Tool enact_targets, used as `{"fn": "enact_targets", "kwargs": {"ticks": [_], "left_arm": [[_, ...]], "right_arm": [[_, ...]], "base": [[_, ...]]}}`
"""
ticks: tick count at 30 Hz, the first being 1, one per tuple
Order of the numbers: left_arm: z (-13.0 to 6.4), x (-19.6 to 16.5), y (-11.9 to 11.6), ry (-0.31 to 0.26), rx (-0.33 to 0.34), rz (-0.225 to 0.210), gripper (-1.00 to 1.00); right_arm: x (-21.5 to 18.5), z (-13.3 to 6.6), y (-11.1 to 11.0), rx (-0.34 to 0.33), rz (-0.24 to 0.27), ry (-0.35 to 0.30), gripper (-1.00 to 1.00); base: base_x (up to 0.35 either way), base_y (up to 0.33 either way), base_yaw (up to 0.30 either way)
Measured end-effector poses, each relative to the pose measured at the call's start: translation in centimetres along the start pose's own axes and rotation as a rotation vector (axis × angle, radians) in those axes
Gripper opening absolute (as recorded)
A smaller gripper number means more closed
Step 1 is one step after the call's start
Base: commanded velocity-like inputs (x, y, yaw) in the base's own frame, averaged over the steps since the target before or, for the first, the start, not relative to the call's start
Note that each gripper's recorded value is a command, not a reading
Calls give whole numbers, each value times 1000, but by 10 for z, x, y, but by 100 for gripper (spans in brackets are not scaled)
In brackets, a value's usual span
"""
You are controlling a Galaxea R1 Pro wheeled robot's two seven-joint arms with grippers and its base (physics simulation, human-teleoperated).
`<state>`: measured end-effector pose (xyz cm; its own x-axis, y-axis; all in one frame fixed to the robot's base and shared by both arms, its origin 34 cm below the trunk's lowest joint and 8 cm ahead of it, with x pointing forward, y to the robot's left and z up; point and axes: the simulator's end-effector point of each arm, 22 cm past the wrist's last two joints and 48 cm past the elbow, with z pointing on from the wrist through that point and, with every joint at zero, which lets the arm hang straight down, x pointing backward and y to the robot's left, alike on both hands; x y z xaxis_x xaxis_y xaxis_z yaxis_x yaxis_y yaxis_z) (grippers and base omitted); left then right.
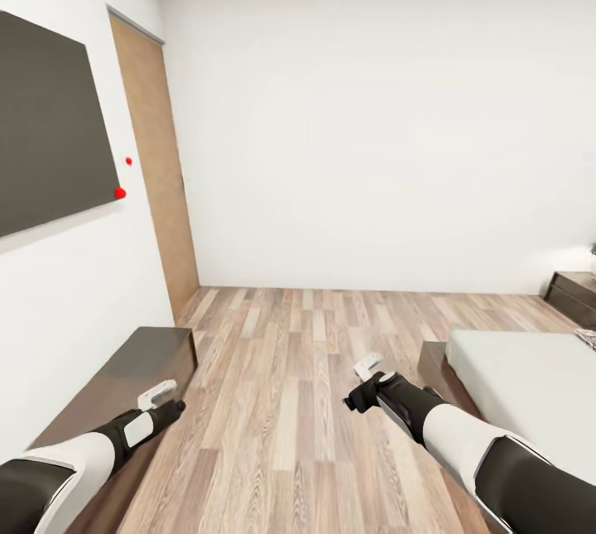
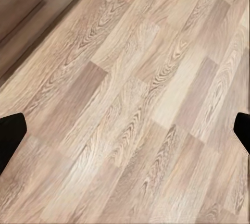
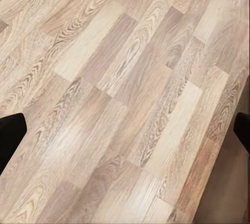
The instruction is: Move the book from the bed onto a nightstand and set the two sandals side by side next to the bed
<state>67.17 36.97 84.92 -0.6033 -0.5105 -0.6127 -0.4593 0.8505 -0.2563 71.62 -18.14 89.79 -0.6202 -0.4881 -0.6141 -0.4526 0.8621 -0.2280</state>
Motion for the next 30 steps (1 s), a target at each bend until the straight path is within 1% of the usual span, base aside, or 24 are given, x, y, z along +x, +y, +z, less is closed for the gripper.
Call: {"fn": "enact_targets", "kwargs": {"ticks": [8,12,30], "left_arm": [[0,0,0,1,0,0,100],[0,0,0,0,0,-1,100],[0,0,0,-1,0,-1,100]], "right_arm": [[0,0,0,0,0,-1,100],[-1,0,0,0,0,-2,100],[-1,0,1,-1,-4,-2,100]], "base": [[346,92,-274],[346,127,-157],[345,139,-10]]}}
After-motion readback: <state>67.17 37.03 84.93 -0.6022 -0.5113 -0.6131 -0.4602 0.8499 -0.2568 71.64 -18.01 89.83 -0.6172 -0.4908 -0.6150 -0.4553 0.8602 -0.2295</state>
